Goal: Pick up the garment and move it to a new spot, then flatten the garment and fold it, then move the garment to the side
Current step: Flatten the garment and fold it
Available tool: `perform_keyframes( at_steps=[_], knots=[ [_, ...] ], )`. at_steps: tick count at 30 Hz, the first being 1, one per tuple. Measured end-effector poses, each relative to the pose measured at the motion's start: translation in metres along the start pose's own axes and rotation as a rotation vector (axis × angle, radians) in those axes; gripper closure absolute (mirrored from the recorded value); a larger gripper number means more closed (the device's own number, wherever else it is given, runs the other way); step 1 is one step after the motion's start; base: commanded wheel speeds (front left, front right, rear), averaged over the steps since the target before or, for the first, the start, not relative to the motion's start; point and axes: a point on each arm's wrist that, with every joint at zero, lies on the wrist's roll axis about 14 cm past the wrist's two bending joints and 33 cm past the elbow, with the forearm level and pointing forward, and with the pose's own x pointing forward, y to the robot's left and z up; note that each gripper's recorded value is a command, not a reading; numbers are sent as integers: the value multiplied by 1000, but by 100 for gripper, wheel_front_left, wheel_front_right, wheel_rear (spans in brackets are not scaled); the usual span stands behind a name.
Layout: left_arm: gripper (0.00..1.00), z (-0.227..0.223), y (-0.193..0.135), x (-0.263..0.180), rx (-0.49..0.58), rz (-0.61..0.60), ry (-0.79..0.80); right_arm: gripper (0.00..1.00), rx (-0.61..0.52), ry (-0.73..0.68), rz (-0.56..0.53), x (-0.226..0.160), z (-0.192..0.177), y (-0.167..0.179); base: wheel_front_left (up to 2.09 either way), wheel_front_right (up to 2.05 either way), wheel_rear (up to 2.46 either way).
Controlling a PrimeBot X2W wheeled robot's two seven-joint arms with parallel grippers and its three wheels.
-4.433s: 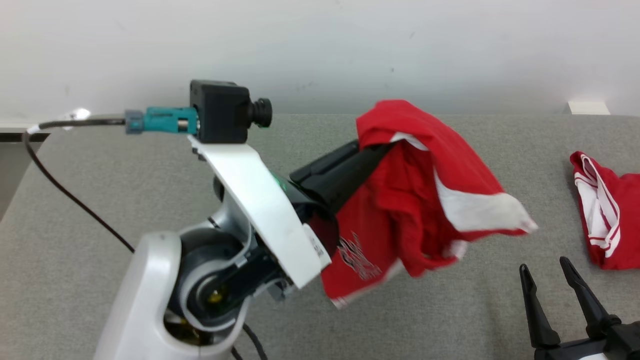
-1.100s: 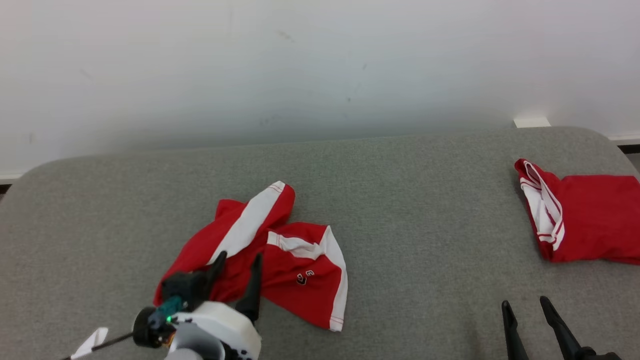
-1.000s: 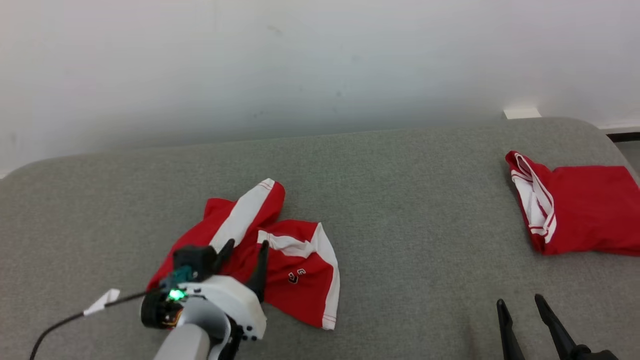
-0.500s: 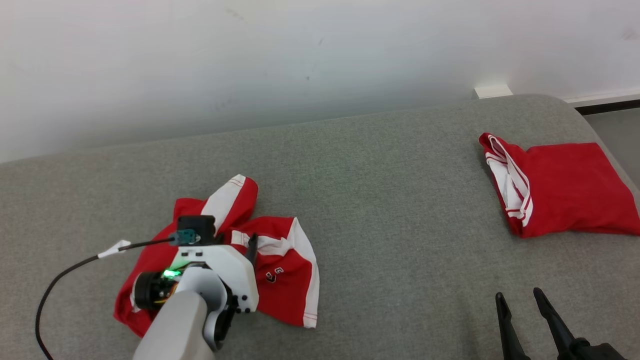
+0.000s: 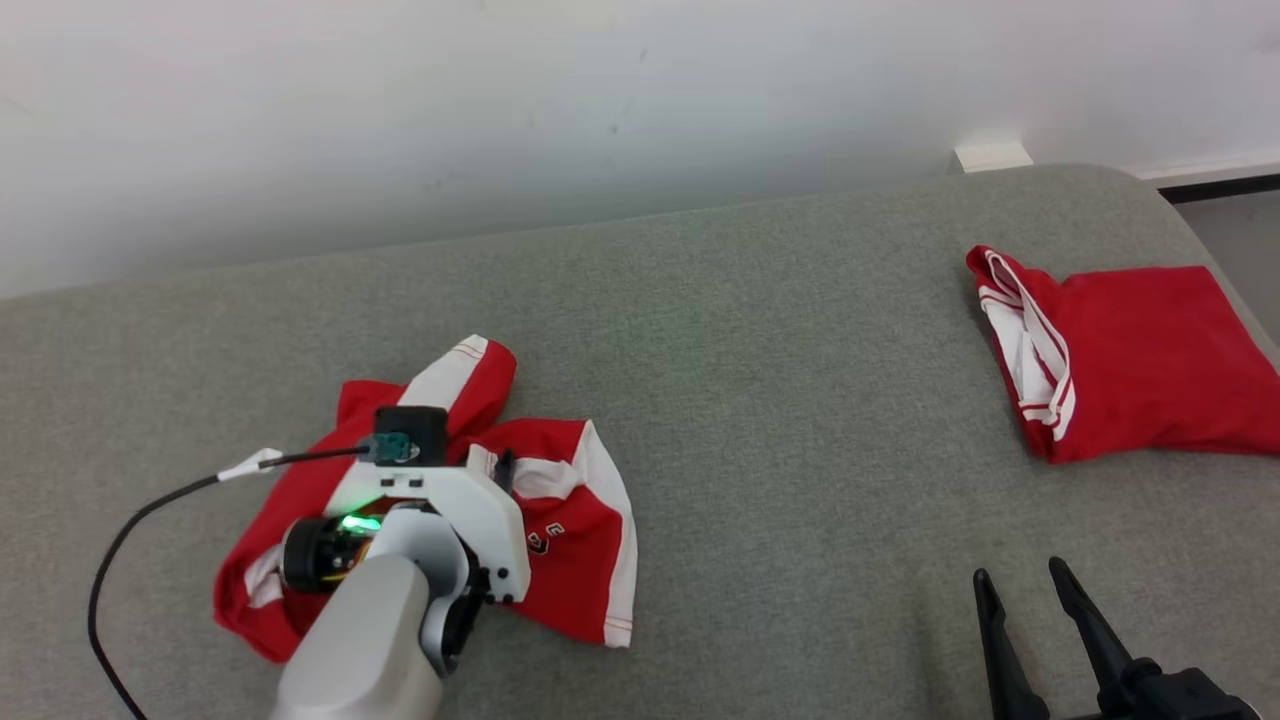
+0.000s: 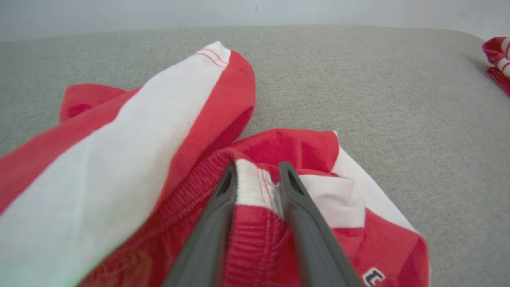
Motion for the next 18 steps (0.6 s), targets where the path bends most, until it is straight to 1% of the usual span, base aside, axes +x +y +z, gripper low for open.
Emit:
perform_keyframes(
  at_steps=[2, 3, 4, 8, 10, 13, 16, 18],
  knots=[
    [69, -4, -1, 4, 4, -4, 24, 0, 1, 9, -4, 0, -3, -1, 0, 0, 0],
    [90, -7, -2, 6, 5, -6, 35, 0, 1, 13, -6, -1, -4, -1, 0, 0, 0],
    [100, -9, -2, 8, 6, -7, 46, 0, 1, 14, -9, 0, -4, -2, 0, 0, 0],
    [100, -16, -6, 13, 12, -25, 84, 0, 4, 17, -21, -2, -5, -5, 0, 0, 0],
    [100, -8, -7, 14, -14, -31, 58, 0, 4, 16, -25, -3, -4, -6, 0, 0, 0],
    [100, 20, -3, 16, -25, -20, -31, 0, 5, 7, -30, -5, -2, -8, 0, 0, 0],
    [100, 59, 4, 14, -32, -4, -153, 0, 6, -8, -32, -7, 3, -8, 0, 0, 0],
    [100, 89, 4, 10, -30, -6, -244, 0, 6, -19, -34, -9, 6, -9, 0, 0, 0]
  ],
)
